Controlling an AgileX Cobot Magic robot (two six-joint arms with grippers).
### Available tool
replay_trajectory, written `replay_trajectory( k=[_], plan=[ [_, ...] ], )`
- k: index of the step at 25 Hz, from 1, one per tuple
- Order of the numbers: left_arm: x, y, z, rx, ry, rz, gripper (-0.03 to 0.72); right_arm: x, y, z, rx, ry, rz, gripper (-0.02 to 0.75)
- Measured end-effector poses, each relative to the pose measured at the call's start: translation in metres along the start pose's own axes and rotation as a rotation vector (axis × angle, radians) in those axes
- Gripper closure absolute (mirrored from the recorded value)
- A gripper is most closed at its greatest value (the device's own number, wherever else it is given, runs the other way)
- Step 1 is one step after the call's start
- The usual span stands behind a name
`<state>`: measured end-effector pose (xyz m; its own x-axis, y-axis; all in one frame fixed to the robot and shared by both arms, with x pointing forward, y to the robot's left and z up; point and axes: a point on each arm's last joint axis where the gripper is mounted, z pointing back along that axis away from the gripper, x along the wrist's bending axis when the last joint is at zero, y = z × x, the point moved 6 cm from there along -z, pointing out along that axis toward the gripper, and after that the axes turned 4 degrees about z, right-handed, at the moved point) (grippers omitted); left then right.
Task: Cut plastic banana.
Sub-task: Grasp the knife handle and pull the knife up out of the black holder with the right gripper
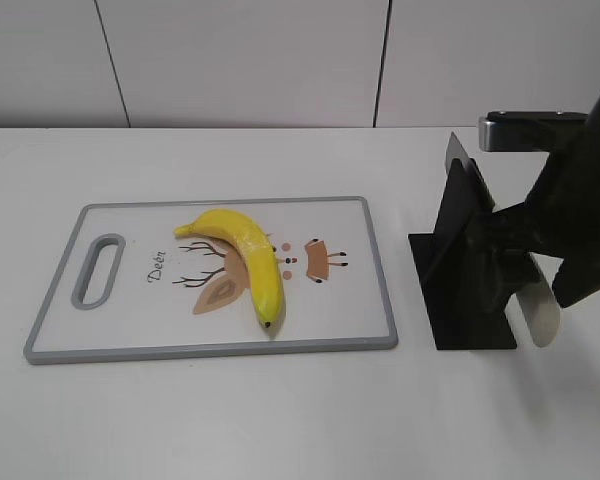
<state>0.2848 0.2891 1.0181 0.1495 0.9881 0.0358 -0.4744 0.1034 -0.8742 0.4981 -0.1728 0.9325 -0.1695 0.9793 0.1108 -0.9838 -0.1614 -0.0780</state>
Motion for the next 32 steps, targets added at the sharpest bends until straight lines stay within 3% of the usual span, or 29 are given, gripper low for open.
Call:
replay_trajectory(
  k=[5, 11, 21, 32],
  plan=[
    [0.0, 0.0, 0.0, 0.0, 0.0, 0.0, 0.182, -0.001, -0.001, -0.009, 0.028, 0.008, -0.036, 0.293],
    [0.0, 0.0, 0.0, 0.0, 0.0, 0.0, 0.182, 0.005, 0.0, -0.01, 0.034, -0.027, -0.071, 0.57],
    [0.0, 0.0, 0.0, 0.0, 0.0, 0.0, 0.182, 0.009, 0.002, -0.002, 0.021, -0.059, -0.095, 0.568],
    [0.0, 0.0, 0.0, 0.0, 0.0, 0.0, 0.183, 0.015, 0.005, 0.059, -0.081, -0.095, -0.075, 0.568]
  ],
)
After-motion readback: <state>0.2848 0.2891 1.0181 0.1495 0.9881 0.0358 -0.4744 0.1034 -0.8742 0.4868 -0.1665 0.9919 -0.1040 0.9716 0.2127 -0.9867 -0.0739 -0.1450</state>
